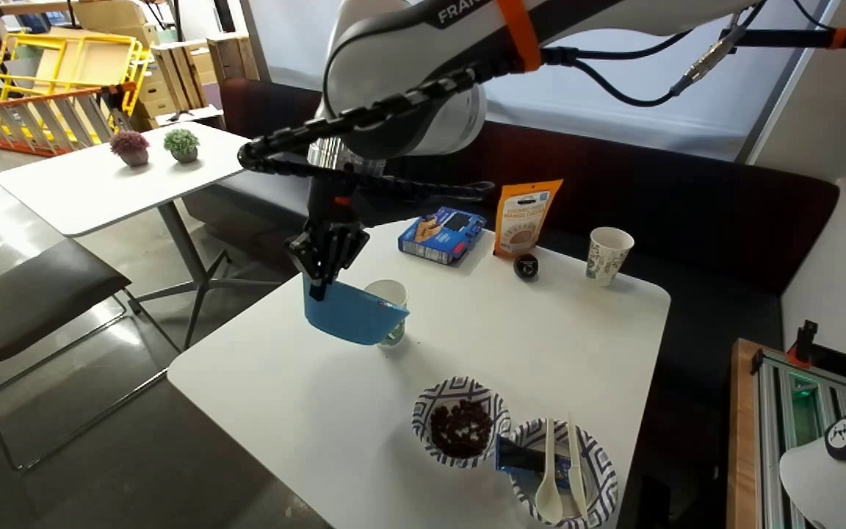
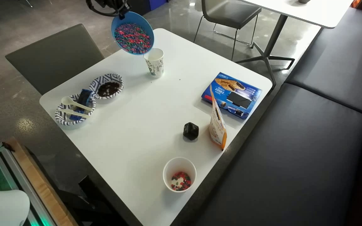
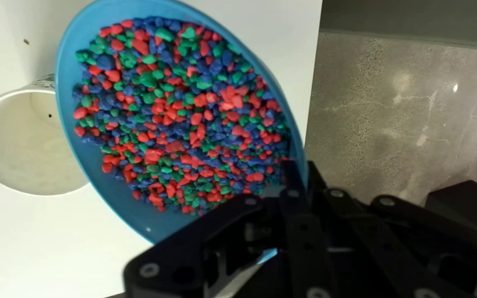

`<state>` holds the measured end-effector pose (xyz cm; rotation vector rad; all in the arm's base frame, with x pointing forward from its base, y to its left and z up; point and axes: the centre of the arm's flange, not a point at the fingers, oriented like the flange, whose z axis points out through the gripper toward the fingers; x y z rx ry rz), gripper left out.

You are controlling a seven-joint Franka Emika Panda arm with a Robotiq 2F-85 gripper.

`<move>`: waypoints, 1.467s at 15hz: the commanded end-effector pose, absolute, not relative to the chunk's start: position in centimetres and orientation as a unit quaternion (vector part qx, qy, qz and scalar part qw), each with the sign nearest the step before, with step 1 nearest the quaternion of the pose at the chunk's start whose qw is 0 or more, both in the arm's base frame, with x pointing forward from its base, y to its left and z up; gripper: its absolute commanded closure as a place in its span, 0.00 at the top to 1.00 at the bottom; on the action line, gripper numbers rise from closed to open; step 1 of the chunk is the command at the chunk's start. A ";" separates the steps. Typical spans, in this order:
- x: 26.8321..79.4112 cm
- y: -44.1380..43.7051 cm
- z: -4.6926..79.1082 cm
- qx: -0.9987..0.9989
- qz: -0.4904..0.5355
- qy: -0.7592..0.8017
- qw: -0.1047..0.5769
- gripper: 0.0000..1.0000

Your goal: Lightly pour some of the contents of the blue bowl into the cup

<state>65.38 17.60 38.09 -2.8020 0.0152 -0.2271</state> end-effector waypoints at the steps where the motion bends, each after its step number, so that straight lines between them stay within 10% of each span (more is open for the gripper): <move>1: 65.5 17.5 40.1 -0.978 -0.092 -0.003 0.185 0.01; 22: 66.6 12.6 44.6 -0.954 -0.121 0.027 0.273 0.01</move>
